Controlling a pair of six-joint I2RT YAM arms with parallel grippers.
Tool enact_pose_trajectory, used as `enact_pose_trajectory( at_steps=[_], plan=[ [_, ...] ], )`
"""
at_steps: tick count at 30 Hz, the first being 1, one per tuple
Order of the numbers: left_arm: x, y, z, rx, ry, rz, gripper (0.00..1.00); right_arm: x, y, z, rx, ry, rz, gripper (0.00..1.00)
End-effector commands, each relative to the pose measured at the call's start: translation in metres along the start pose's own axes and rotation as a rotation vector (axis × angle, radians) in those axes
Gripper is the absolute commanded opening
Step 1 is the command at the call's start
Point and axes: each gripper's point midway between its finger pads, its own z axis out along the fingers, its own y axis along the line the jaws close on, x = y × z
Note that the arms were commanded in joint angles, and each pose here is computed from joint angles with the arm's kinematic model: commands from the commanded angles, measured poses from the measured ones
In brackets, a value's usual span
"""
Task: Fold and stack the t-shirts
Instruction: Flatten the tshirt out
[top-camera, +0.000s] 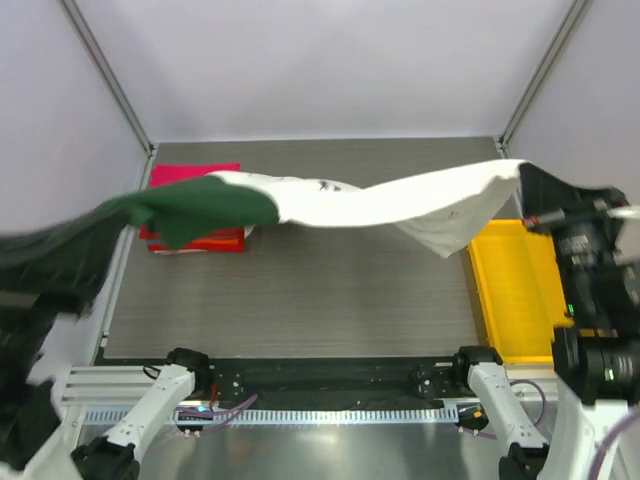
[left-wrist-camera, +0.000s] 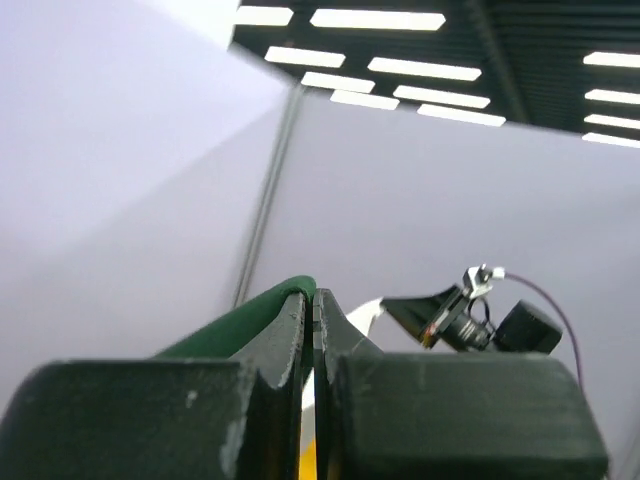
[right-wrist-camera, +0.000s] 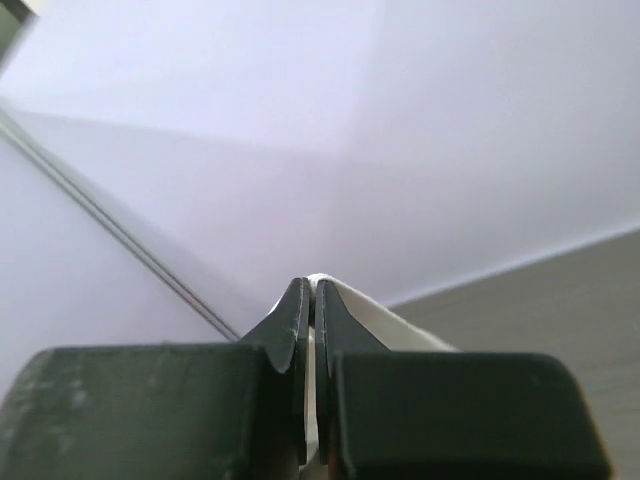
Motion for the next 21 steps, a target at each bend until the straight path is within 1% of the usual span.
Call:
enact_pose_trajectory(
  at_steps=[1,3,4,5,6,8,9,10,12,14,15,16,17,18,19,21],
  plan=[
    [-0.044,-0.056,-0.027,0.156,-0.149,0.068,0.00,-0.053,0.030,-0.056,-0.061,-0.217,-0.012,0.01],
    [-0.053,-0.061,-0.031,0.146,-0.169,0.073,0.00,-0.068,0.031,-0.073,-0.047,-0.286,-0.010,0.01],
    [-0.056,-0.055,-0.027,0.114,-0.176,0.071,0.00,-0.076,0.037,-0.082,-0.061,-0.312,-0.008,0.01],
    [-0.064,-0.061,-0.029,0.114,-0.191,0.088,0.00,-0.080,0.041,-0.086,-0.070,-0.325,-0.008,0.01],
    [-0.058,-0.046,-0.014,0.078,-0.155,0.074,0.00,-0.085,0.046,-0.090,-0.082,-0.335,-0.008,0.01],
    [-0.060,-0.035,-0.003,0.037,-0.153,0.065,0.00,-0.083,0.047,-0.080,-0.078,-0.309,-0.003,0.01],
    [-0.054,-0.019,0.014,0.003,-0.135,0.051,0.00,-0.082,0.047,-0.076,-0.077,-0.295,0.003,0.01],
    [-0.051,-0.009,0.022,-0.021,-0.127,0.043,0.00,-0.080,0.046,-0.071,-0.069,-0.280,0.006,0.01],
    [-0.041,0.017,0.040,-0.087,-0.104,0.026,0.00,-0.065,0.030,-0.045,-0.015,-0.216,0.015,0.01],
    [-0.018,0.051,0.068,-0.135,-0.049,0.002,0.00,-0.049,0.015,-0.024,0.031,-0.165,0.032,0.01],
    [-0.010,0.063,0.076,-0.149,-0.034,-0.011,0.00,-0.031,-0.003,-0.002,0.081,-0.110,0.035,0.01],
    [0.006,0.084,0.092,-0.176,-0.002,-0.029,0.00,-0.023,-0.012,0.008,0.107,-0.086,0.045,0.01],
    [0.017,0.100,0.102,-0.197,0.010,-0.039,0.00,-0.009,-0.029,0.028,0.163,-0.048,0.052,0.01],
    [0.027,0.113,0.112,-0.212,0.026,-0.049,0.00,0.003,-0.044,0.040,0.207,-0.021,0.056,0.01],
    [0.043,0.134,0.127,-0.239,0.056,-0.066,0.00,0.011,-0.054,0.050,0.239,-0.005,0.063,0.01],
    [0.054,0.153,0.148,-0.241,0.061,-0.082,0.00,0.017,-0.071,0.072,0.300,0.001,0.067,0.01]
  ],
)
